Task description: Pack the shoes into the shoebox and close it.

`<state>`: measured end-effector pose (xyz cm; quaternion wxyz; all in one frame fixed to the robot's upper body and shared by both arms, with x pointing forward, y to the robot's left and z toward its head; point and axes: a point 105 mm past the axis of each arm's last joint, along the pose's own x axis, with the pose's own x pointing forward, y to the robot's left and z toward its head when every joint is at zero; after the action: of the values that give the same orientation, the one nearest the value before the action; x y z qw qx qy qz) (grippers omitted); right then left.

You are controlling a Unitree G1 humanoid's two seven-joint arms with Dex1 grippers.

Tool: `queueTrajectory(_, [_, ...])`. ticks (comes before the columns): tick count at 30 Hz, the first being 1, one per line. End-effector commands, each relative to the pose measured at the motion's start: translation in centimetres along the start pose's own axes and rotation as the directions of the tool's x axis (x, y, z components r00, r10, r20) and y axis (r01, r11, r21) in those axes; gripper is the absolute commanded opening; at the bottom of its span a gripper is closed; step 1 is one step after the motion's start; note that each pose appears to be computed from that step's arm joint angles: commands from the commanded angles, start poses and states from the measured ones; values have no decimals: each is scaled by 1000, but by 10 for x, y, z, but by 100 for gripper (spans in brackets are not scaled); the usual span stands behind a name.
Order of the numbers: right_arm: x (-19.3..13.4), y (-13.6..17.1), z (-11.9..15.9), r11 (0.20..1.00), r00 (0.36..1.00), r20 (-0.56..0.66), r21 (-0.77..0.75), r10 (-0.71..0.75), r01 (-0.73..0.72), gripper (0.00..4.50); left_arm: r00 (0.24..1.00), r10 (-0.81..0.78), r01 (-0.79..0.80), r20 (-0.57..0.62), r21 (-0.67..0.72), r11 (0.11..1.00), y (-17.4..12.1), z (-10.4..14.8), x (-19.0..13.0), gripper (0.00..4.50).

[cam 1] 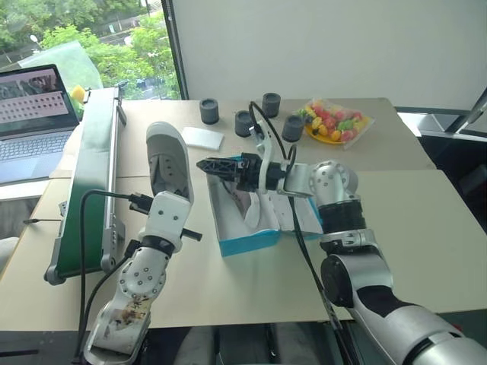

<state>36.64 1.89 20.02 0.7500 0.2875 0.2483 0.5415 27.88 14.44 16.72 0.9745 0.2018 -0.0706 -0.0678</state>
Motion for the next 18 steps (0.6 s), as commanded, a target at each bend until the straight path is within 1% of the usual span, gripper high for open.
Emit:
queueTrajectory(1, [-1, 15, 25, 996, 996, 63, -71, 55, -51, 450, 997, 18, -20, 80, 23, 1000, 7, 20, -7, 5])
queueTrajectory(5, [-1, 10, 25, 996, 998, 50, -86, 37, -33, 450, 997, 16, -18, 75, 23, 1000, 7, 19, -8, 5])
queueTrajectory(12, [3, -7, 12, 990, 999, -20, -142, -25, 22, 450, 996, -10, 8, 90, 24, 1000, 2, 22, -6, 5])
queueTrajectory(18, [7, -12, 12, 985, 1000, -23, -171, -13, 9, 450, 996, -24, 22, 87, 34, 999, 2, 20, -4, 5])
